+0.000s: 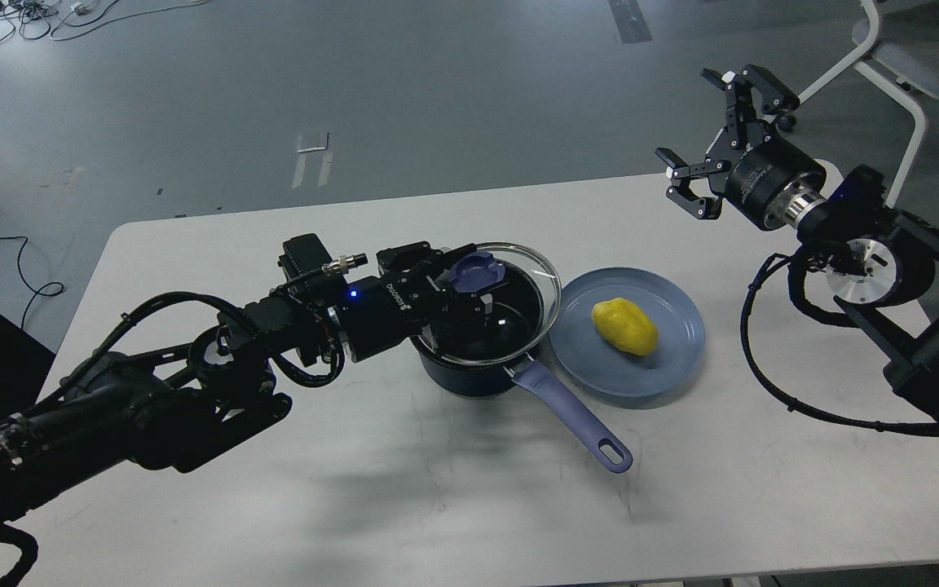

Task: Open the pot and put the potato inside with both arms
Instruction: 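Set the glass lid on the table beside the saucepan, release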

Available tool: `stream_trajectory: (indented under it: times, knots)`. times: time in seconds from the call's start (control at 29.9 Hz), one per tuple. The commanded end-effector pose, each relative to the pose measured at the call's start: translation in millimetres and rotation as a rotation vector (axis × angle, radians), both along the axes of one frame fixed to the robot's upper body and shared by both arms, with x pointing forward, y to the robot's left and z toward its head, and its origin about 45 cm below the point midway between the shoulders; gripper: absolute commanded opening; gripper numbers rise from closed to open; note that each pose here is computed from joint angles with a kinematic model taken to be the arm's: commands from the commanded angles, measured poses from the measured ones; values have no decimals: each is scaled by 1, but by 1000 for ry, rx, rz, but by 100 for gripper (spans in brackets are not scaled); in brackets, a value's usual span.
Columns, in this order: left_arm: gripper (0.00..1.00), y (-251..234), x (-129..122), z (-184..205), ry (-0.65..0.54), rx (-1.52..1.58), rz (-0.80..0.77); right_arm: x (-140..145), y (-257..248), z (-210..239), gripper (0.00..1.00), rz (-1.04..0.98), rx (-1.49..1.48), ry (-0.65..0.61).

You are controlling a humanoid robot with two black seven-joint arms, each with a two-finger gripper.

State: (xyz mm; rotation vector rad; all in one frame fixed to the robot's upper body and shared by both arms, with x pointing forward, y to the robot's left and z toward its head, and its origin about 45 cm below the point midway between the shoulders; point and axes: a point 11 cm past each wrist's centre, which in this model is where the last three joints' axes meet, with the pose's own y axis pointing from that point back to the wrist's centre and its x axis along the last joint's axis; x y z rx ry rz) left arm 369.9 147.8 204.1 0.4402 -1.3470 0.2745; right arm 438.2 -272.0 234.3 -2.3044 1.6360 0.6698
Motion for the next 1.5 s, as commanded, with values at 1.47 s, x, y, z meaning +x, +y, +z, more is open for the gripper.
stream_trajectory:
  times: [1.47]
  knots:
    - [54,190,-25,-99,93,222,446,-3,3,-10,100,3,2,22]
